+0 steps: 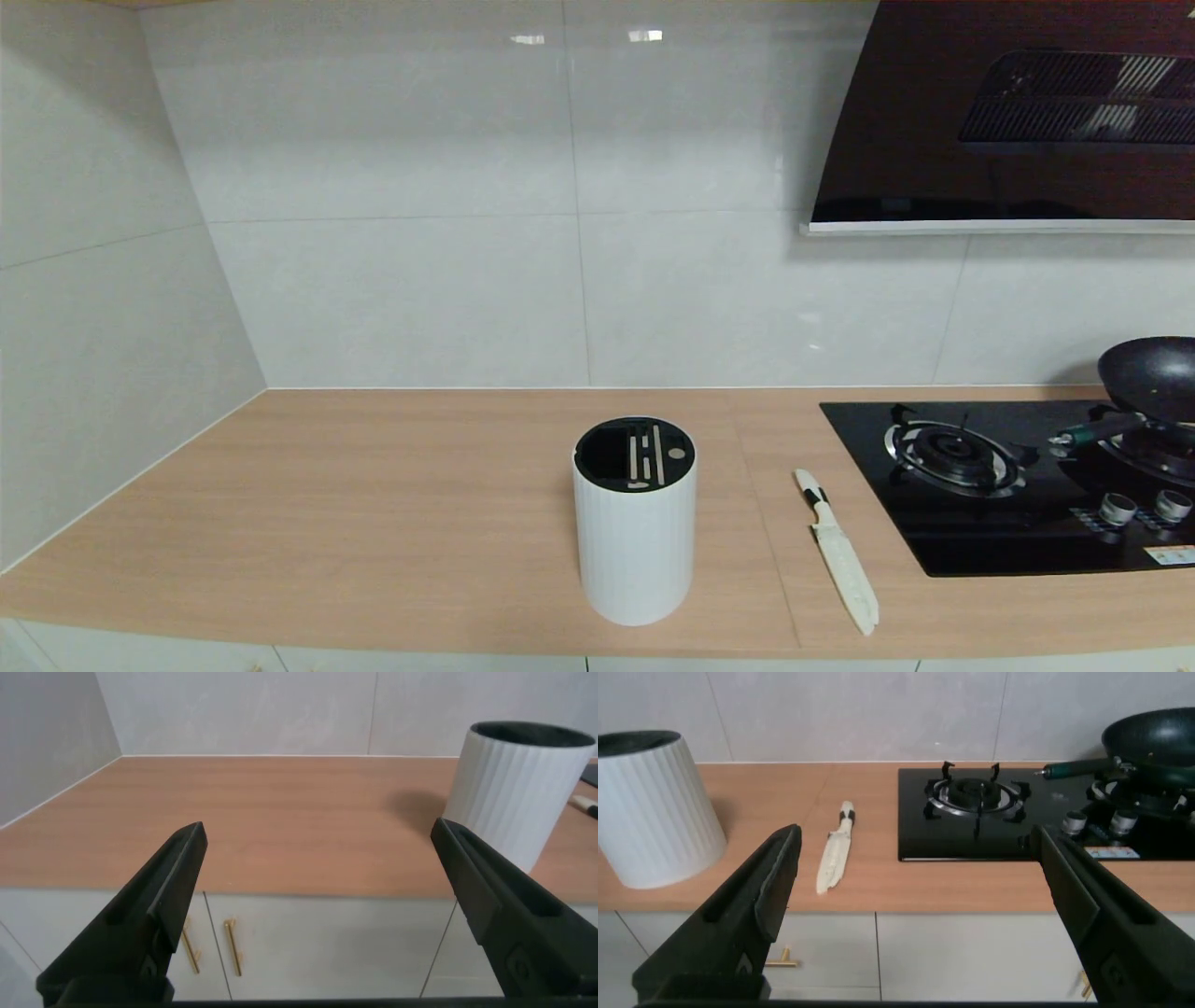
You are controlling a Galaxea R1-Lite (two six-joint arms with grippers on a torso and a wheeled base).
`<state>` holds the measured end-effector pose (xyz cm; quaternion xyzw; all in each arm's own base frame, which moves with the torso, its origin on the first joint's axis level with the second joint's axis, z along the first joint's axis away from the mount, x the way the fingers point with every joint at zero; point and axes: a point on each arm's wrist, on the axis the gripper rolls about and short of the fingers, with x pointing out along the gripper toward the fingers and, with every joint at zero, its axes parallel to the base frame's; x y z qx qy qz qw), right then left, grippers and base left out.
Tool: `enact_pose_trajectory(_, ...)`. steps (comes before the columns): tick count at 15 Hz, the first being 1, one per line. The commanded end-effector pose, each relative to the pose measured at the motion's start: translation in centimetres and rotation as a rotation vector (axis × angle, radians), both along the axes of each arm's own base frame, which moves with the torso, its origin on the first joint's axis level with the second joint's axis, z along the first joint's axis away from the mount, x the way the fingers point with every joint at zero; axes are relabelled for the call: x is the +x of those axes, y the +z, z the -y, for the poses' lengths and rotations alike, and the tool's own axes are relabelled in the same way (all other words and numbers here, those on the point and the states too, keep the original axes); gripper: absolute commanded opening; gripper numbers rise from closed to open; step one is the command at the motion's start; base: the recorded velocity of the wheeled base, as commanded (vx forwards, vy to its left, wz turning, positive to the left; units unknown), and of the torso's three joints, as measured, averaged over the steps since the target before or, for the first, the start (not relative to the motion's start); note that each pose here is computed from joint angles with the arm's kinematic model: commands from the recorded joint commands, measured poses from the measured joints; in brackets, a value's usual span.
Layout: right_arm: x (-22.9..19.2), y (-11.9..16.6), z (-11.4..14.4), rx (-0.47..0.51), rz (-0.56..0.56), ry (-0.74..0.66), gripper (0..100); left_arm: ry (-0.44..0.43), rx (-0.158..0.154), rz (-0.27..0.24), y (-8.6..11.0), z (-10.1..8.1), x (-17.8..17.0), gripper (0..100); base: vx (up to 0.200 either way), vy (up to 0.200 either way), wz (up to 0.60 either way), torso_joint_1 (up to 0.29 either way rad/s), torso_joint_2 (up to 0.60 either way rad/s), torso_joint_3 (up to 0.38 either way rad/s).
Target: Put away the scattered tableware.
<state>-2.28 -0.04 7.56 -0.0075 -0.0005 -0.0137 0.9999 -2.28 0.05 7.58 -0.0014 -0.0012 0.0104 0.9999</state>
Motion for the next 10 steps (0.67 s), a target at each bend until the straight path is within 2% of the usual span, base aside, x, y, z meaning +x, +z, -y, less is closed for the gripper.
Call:
enact_pose_trajectory(1, 0.01, 0.01, 0.00, 0.000, -0.001, 0.000, 100, 0.001, 0.000, 0.001, 0.00, 0.00, 0.00, 100, 0.000, 0.000, 0.00, 0.000, 0.00, 0.000)
enact_pose_trajectory(10, 0.01, 0.01, 0.00, 0.017, -0.001, 0.004, 100, 0.001, 0.001, 0.001, 0.00, 0.00, 0.00, 100, 0.000, 0.000, 0.00, 0.000, 0.00, 0.000)
